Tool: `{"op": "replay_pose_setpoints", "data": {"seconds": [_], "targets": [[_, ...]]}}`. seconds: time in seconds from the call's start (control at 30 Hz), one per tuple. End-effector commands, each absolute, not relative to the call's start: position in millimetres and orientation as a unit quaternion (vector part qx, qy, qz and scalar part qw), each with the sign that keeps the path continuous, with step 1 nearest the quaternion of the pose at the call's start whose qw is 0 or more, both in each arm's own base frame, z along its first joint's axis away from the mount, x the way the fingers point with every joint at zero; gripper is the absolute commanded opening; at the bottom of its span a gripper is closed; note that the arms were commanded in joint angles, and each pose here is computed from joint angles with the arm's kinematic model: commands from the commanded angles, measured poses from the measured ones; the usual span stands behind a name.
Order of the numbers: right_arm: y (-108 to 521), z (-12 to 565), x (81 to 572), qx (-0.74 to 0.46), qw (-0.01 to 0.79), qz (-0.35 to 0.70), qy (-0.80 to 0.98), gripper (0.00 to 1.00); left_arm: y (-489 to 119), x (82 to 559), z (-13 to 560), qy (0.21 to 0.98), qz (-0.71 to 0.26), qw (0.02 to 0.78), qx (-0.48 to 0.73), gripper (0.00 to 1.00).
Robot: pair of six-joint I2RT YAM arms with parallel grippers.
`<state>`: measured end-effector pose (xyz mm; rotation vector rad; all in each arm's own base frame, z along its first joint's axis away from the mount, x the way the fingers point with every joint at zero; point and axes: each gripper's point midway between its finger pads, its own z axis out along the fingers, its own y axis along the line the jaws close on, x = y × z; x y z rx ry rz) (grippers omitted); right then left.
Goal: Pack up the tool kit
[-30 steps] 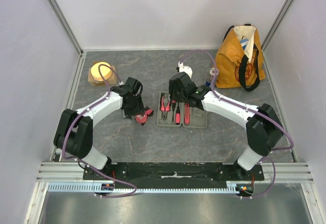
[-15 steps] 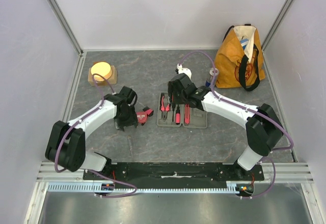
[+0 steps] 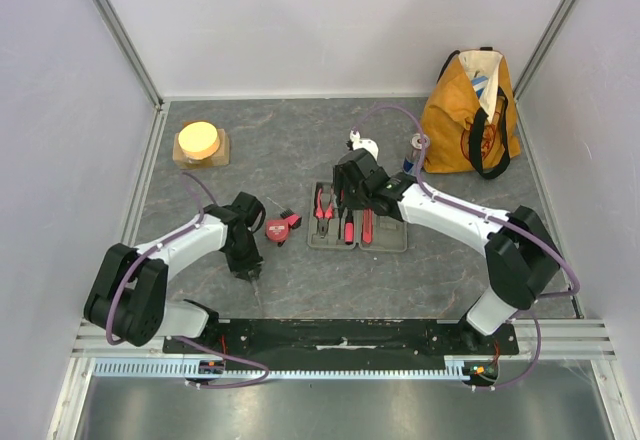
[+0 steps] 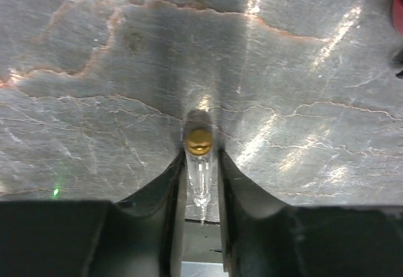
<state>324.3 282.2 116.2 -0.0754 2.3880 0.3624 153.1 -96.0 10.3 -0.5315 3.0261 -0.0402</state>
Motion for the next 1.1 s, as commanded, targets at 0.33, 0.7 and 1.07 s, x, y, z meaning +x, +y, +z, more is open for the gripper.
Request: {"op": "replay_pose_setpoints", "data": {"seconds": [0.33, 0.7, 1.07], "targets": [[230.0, 149.7, 317.7, 0.030, 0.409, 0.103, 0.906, 0.66, -140.7, 215.7, 94.8, 0.977, -0.108, 0.149, -0.109, 0.02], [132.8, 169.5, 317.5, 0.158, 0.450, 0.053, 0.877, 0.67, -279.4, 297.3, 163.7, 0.937, -0.291, 0.190, 0.035, 0.02], [101.4, 165.8, 306.2, 0.185, 0.446, 0.025, 0.875, 0.67, -404.0, 344.3, 125.2, 0.927, -0.322, 0.161, 0.102, 0.02]]}}
